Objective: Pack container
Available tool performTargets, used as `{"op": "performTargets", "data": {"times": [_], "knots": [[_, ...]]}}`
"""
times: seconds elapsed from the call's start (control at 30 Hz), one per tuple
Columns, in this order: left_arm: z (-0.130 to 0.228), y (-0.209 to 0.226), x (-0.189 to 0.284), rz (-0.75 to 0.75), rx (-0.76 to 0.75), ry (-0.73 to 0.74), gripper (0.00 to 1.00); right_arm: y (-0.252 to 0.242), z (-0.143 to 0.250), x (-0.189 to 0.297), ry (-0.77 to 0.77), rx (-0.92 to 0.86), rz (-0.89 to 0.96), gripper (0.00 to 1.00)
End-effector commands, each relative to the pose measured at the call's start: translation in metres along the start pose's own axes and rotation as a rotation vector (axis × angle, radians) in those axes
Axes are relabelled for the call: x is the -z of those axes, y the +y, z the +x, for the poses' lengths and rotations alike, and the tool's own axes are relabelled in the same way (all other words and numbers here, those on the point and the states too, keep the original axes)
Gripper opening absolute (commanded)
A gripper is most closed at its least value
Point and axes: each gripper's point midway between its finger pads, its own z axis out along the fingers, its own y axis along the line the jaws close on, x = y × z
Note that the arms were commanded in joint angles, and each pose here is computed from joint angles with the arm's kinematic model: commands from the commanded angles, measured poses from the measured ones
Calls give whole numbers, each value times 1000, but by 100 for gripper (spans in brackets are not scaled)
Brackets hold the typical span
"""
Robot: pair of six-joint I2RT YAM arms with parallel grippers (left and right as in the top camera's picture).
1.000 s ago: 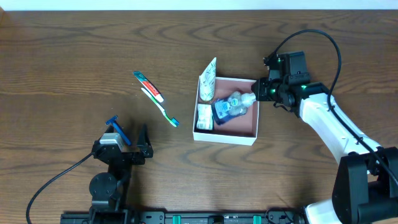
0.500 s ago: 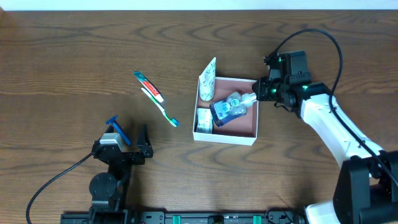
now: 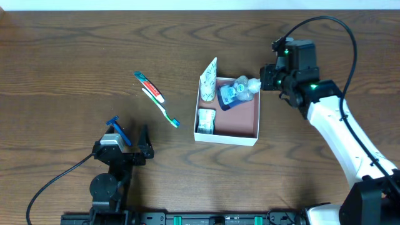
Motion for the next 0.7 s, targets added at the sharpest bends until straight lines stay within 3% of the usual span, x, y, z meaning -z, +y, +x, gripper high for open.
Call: {"op": "performTargets", "data": {"times": [0.0,0.47,0.6,0.67], "knots": [[17,1,-1,2,-16,53,98,11,-20,16,-92,34,85,23],[17,1,-1,2,-16,53,98,48,-20,27,-166,149,203,24],[17,1,-1,3,-16,53,98,42,-16,27,-143,124,216,29],[17,1,-1,2,-16,53,98,34,-12,27,-123,83,230,36]]}}
